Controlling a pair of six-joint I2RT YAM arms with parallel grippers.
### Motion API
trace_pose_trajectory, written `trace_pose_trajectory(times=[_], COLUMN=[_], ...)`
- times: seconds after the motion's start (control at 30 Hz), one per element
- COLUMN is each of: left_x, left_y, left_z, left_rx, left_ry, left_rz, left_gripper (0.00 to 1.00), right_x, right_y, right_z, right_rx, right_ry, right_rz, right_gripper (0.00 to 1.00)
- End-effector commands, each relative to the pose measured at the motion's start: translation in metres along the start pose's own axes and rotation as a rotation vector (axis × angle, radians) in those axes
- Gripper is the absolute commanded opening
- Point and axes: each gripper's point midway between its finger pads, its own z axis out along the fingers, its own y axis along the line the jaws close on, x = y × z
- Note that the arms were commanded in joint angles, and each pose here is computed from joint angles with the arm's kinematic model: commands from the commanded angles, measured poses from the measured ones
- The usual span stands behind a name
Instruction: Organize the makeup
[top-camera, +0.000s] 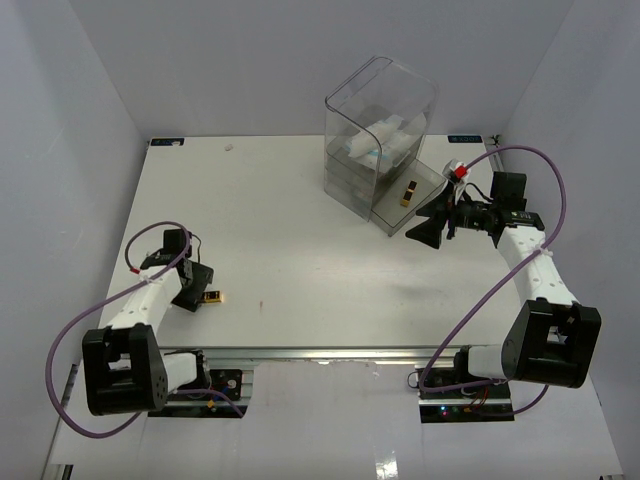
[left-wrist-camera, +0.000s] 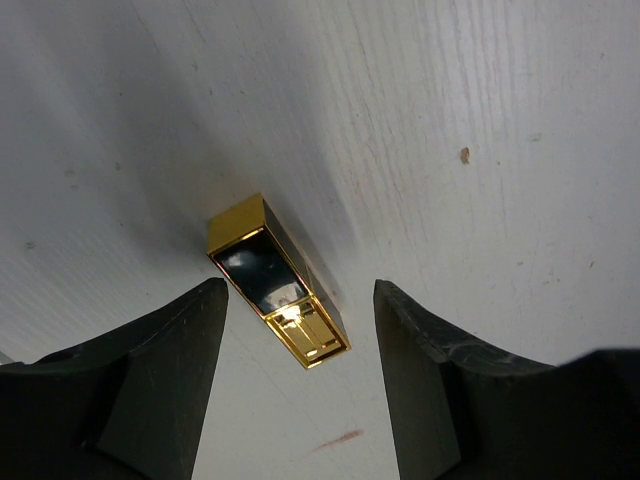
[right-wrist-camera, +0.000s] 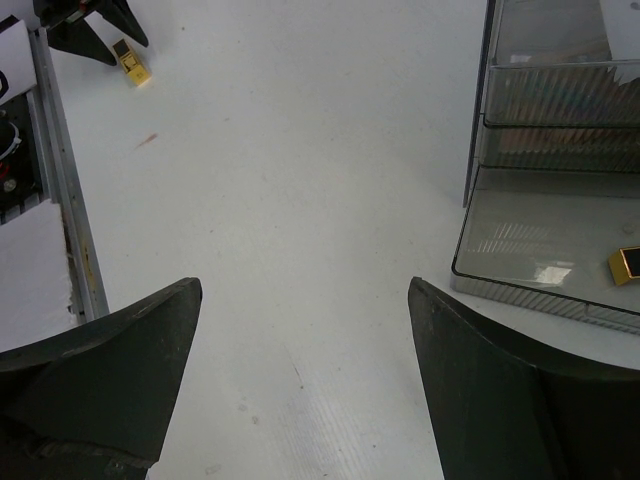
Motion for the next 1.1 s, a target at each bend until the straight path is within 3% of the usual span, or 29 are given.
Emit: trace_pose_trajectory(times=[0.0,0.33,0.6,0.83,1.07], left_x=[-0.014,-0.012,-0.004,0.030,0.060], left_y=[-0.010,-0.012,-0.033,-0.088,-0.142], left_z=[0.000,0.006,-0.003,-0.041,-0.127], left_rx=[0.021,0.022,0.163,0.556,1.099], left_ry=[-0.025,-0.001,0.041,0.232,0.316], left_rz=[-0.022,-0.024,0.013,0.133,0.327], left_gripper=[0.69,0.46,0.32,0.23,0.08], right_x=[-0.006,-0.007,-0.007,-0.014,-0.014], right_y=[0.008,0.008,0.010,0.032,0.063], right_z=[-0.004,-0.008,-0.008,-0.009,0.002], right_rx=[-0.023,-0.023,-0.037,-0.148,-0.282], right_ry=[-0.028,-0.039,-0.046,-0.099,-0.125], right_rz=[-0.020,-0.013,-0.009,-0.019,-0.040], right_gripper=[0.90,0.90,0.90,0.90,0.90])
